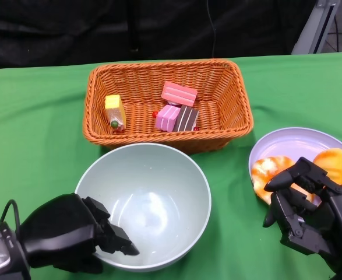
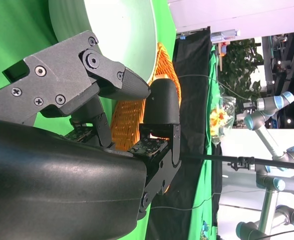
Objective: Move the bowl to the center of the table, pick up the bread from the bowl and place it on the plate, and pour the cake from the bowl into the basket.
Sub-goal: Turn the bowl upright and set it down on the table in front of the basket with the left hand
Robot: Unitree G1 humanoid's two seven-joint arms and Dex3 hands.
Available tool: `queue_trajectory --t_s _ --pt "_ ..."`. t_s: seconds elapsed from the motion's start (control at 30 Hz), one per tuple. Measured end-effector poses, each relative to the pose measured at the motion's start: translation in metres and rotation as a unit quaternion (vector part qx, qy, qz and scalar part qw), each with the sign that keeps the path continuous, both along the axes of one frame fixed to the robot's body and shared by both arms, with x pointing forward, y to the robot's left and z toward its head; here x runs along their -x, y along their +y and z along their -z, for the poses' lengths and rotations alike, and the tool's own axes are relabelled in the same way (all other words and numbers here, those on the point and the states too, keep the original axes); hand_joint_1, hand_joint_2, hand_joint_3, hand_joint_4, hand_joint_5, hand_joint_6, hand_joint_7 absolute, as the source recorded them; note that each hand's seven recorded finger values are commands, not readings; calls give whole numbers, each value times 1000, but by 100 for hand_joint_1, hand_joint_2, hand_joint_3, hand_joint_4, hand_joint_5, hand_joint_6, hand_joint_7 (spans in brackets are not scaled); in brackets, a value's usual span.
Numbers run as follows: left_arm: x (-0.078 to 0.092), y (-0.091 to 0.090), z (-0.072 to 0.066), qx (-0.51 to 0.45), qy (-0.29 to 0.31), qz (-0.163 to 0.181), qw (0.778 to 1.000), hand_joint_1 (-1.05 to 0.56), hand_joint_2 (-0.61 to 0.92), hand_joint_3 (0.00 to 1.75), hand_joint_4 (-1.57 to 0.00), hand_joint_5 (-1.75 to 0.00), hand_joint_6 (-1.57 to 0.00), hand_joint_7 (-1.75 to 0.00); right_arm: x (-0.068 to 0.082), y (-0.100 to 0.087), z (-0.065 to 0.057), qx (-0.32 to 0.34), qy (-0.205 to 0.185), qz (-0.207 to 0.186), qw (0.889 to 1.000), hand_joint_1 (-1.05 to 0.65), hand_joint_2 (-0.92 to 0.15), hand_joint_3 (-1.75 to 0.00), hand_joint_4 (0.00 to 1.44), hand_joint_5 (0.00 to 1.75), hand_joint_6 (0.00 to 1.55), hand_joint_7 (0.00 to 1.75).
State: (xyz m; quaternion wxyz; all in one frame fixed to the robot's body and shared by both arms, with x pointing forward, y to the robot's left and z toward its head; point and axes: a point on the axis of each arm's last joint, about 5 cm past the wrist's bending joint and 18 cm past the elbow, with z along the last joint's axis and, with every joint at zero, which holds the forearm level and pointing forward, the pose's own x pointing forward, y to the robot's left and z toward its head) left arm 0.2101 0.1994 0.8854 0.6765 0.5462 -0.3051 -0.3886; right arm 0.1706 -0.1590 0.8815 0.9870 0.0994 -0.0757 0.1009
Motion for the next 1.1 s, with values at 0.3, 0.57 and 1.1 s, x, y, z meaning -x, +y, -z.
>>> queue_trajectory --t_s 0.3,0.57,1.1 --pt "0 7 -17 26 65 -31 997 -100 86 0 -11 0 -19 0 0 0 0 1 -1 -4 1000 -13 -64 -95 66 175 60 144" --pt "-9 18 -29 119 236 -39 964 -105 91 2 0 0 -6 -1 0 0 0 1 -2 -9 1000 -13 -65 -93 65 175 60 143" --pt "3 47 -15 401 408 -144 807 -55 92 7 -38 -15 -46 -8 -3 -4 0 13 22 -33 999 -11 -68 -88 64 173 58 145"
